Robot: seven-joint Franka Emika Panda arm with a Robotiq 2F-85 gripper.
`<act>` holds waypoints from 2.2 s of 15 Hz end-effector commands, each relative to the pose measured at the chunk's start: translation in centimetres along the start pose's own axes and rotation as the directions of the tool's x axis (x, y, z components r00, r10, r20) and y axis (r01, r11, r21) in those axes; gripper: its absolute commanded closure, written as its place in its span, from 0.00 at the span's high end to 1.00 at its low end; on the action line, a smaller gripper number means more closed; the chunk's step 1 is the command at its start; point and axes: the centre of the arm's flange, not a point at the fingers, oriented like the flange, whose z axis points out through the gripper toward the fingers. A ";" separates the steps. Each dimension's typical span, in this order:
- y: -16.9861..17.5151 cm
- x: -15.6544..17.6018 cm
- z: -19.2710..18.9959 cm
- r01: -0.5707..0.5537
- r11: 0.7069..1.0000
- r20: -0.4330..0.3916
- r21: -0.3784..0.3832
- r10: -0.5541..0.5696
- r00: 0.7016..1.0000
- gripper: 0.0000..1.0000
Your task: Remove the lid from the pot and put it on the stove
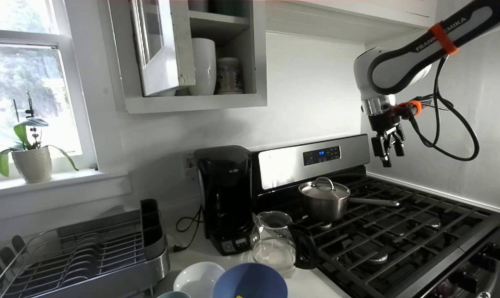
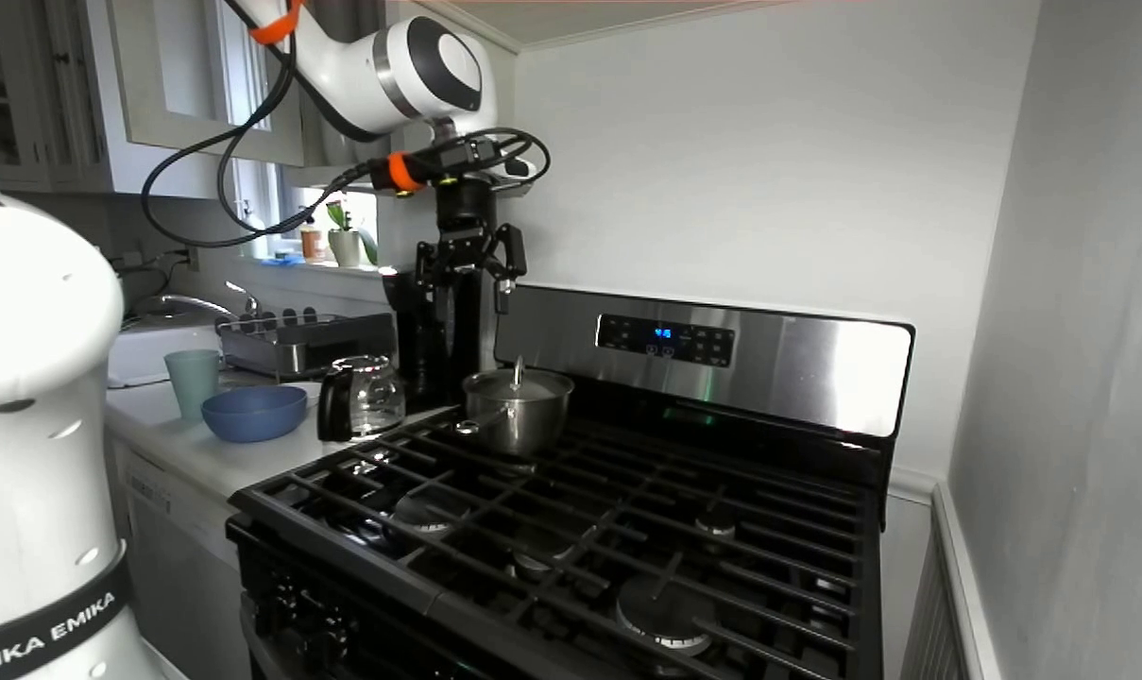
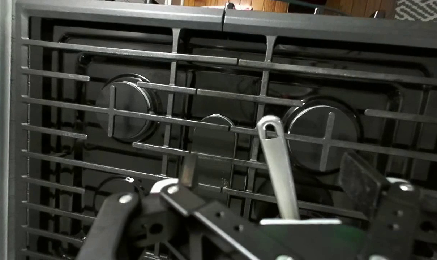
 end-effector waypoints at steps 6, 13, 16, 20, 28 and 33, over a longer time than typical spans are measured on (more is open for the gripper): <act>-1.8 6.5 -0.7 0.050 0.999 -0.120 0.021 -0.047 0.992 1.00; -5.2 14.9 -1.2 0.130 0.991 -0.205 0.045 -0.118 0.972 1.00; -5.6 17.6 -0.2 0.161 0.986 -0.217 0.047 -0.148 0.965 1.00; -5.7 19.9 1.5 0.188 0.981 -0.213 0.054 -0.172 0.962 1.00; -5.8 21.5 4.8 0.187 0.978 -0.154 0.095 -0.171 0.973 0.56; -5.7 21.4 4.9 0.186 0.973 -0.145 0.133 -0.167 0.975 0.21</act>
